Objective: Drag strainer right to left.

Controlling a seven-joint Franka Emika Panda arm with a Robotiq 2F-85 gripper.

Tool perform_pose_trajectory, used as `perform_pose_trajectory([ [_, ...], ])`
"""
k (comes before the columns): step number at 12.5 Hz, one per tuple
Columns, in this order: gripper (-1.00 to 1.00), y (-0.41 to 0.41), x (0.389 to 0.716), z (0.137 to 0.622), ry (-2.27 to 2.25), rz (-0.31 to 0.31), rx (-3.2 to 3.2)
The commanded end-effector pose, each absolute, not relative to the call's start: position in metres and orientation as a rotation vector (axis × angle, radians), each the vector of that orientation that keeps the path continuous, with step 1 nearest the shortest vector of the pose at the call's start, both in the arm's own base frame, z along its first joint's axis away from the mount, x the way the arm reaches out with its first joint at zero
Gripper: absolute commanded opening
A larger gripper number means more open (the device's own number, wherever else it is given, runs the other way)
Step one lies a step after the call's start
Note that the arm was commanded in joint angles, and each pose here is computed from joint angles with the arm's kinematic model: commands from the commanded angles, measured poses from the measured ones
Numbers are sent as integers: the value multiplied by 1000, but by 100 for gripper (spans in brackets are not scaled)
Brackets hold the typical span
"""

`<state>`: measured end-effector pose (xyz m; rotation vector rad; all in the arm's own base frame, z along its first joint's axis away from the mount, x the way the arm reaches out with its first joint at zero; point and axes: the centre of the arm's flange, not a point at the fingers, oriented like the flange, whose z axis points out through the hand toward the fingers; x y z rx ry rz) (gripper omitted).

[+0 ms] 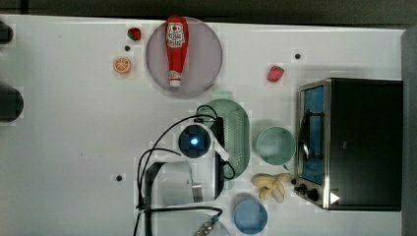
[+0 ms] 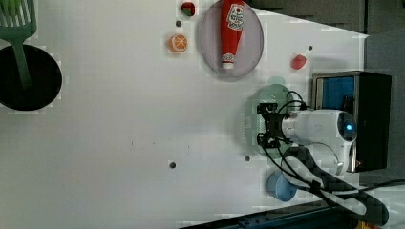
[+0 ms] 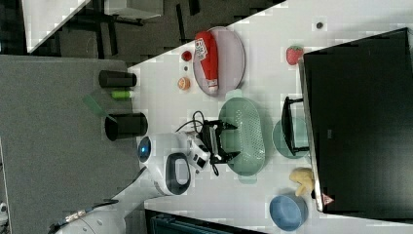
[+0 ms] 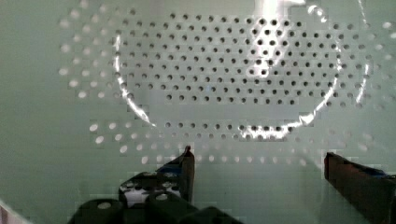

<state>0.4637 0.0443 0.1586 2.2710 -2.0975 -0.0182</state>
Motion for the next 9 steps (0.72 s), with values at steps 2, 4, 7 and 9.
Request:
perform_pose_trajectory([
  [2,100,87,463,160,-2151,-15,2239],
  [4,100,105,462,158,-2131,-13,2258],
  [7,100,135,464,154,-2126,-8,2266],
  [9,100,157,465,150,-2164,-3,2232],
])
